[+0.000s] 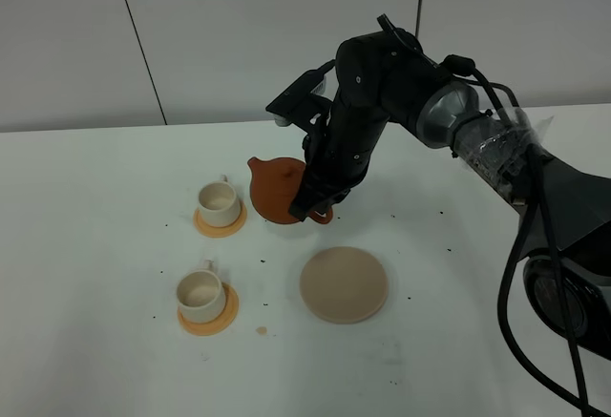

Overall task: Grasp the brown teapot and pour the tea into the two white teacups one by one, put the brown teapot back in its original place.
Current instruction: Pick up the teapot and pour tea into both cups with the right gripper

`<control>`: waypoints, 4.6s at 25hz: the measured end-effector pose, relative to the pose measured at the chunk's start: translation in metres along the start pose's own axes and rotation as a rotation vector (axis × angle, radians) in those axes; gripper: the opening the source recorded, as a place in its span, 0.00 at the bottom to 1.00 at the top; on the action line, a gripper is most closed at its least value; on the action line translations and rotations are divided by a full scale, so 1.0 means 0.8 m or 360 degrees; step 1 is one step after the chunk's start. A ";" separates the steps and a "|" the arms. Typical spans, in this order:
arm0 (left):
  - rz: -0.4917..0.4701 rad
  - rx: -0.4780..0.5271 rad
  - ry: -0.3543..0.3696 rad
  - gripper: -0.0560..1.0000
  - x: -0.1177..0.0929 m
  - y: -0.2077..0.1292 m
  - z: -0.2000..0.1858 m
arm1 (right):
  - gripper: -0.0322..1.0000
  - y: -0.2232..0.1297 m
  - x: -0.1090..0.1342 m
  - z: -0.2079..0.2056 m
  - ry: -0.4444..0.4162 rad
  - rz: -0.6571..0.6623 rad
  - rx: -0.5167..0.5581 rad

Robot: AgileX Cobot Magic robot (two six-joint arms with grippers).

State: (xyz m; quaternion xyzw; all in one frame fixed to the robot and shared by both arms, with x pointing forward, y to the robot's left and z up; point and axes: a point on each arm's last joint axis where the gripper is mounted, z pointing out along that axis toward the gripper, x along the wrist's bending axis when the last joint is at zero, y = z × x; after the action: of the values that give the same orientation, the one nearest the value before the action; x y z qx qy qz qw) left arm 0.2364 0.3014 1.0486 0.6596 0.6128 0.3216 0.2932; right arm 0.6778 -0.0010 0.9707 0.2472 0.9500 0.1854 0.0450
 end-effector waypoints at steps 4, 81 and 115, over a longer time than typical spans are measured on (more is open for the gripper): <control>0.0000 0.0000 0.0000 0.27 0.000 0.000 0.000 | 0.12 0.000 0.000 0.000 -0.0003 -0.0002 0.0002; 0.0000 0.0000 0.0000 0.27 0.000 0.000 0.000 | 0.12 0.002 0.009 0.012 -0.0002 -0.0469 0.0038; 0.0000 0.0000 0.0000 0.27 0.000 0.000 0.000 | 0.12 0.034 0.006 -0.013 -0.0429 -0.0605 -0.0087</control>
State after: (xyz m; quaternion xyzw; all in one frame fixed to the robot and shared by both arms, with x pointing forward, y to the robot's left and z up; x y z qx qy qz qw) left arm 0.2364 0.3014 1.0486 0.6596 0.6128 0.3216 0.2932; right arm 0.6840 0.0199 0.9903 0.0851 0.9595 0.1646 0.2121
